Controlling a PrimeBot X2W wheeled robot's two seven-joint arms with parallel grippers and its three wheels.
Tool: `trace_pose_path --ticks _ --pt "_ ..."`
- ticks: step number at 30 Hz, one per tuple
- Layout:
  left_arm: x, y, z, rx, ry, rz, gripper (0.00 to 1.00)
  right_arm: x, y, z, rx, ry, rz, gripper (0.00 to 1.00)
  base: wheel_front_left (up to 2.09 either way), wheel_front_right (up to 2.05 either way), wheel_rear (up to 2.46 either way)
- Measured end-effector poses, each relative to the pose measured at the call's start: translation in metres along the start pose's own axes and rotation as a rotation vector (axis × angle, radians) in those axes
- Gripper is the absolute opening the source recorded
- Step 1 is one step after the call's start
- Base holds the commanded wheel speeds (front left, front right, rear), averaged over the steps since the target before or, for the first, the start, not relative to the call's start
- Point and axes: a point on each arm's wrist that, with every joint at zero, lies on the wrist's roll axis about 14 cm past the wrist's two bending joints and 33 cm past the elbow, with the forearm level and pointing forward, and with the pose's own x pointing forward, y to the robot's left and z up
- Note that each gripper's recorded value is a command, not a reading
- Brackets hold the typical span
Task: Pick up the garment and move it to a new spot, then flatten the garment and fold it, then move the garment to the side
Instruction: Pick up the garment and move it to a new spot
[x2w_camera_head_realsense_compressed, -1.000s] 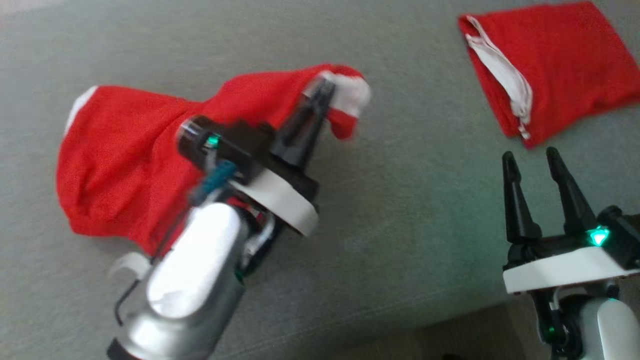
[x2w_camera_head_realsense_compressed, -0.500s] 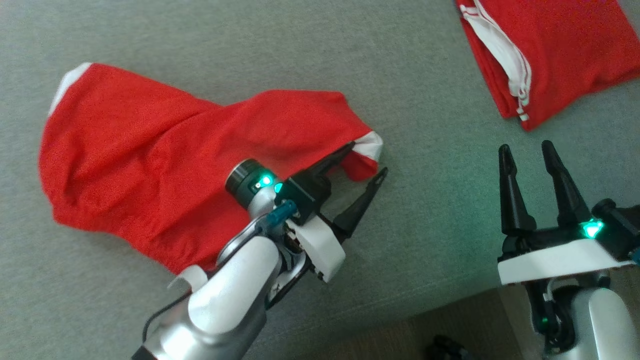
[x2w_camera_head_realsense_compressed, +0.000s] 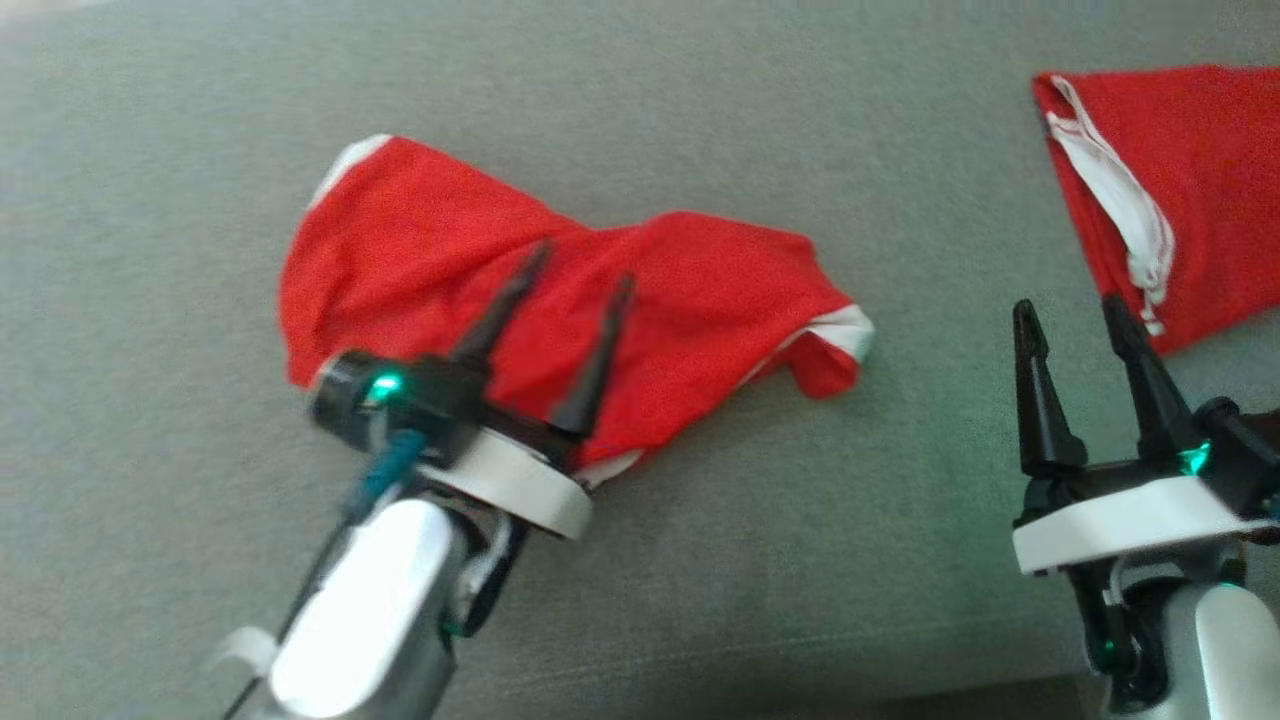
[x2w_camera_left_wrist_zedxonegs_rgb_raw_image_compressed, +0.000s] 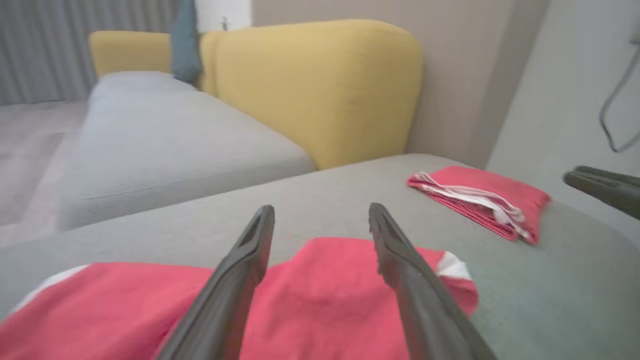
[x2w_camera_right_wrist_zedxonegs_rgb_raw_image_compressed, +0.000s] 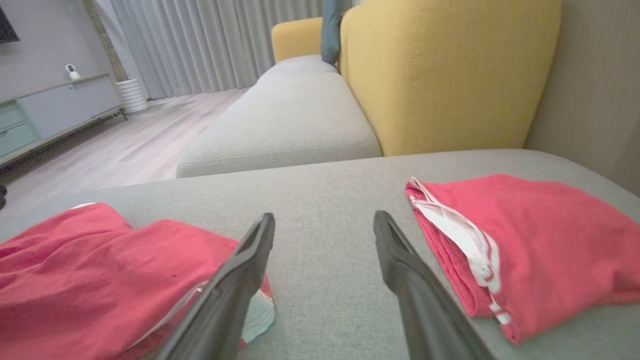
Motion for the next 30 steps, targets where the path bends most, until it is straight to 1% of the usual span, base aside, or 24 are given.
trace_pose_path --ticks 4,8,11,13,16,17,24,30 --pt "-0.023 0.052 0.022 0.005 -0.049 0.204 1.0 0.002 0.012 0.009 -0.005 -0.019 0.037 1.0 0.0 0.0 0.0" --pt "-0.06 0.096 0.032 0.004 -0.065 0.376 1.0 -0.002 0.019 0.008 -0.013 -0.008 0.057 1.0 0.0 0.0 0.0" --pt "-0.087 0.119 0.036 0.006 -0.07 0.471 1.0 -0.003 0.025 0.011 -0.013 -0.015 0.076 1.0 0.0 0.0 0.0" --pt "-0.103 0.129 0.037 0.005 -0.071 0.512 1.0 -0.004 0.029 0.012 -0.014 -0.014 0.088 1.0 0.0 0.0 0.0" --pt "-0.123 0.138 0.035 -0.004 -0.059 0.548 1.0 -0.005 0.034 0.015 -0.018 -0.021 0.101 1.0 0.0 0.0 0.0" --pt "-0.127 0.137 0.033 -0.007 -0.054 0.544 1.0 -0.006 0.034 0.016 -0.023 -0.024 0.102 1.0 0.0 0.0 0.0" --pt "-0.14 0.125 0.024 -0.019 -0.022 0.521 1.0 -0.022 0.031 0.007 -0.024 0.01 0.091 1.0 0.0 0.0 0.0" --pt "-0.149 0.116 0.023 -0.003 -0.01 0.508 1.0 -0.035 0.026 0.012 -0.023 -0.006 0.076 1.0 0.0 0.0 0.0"
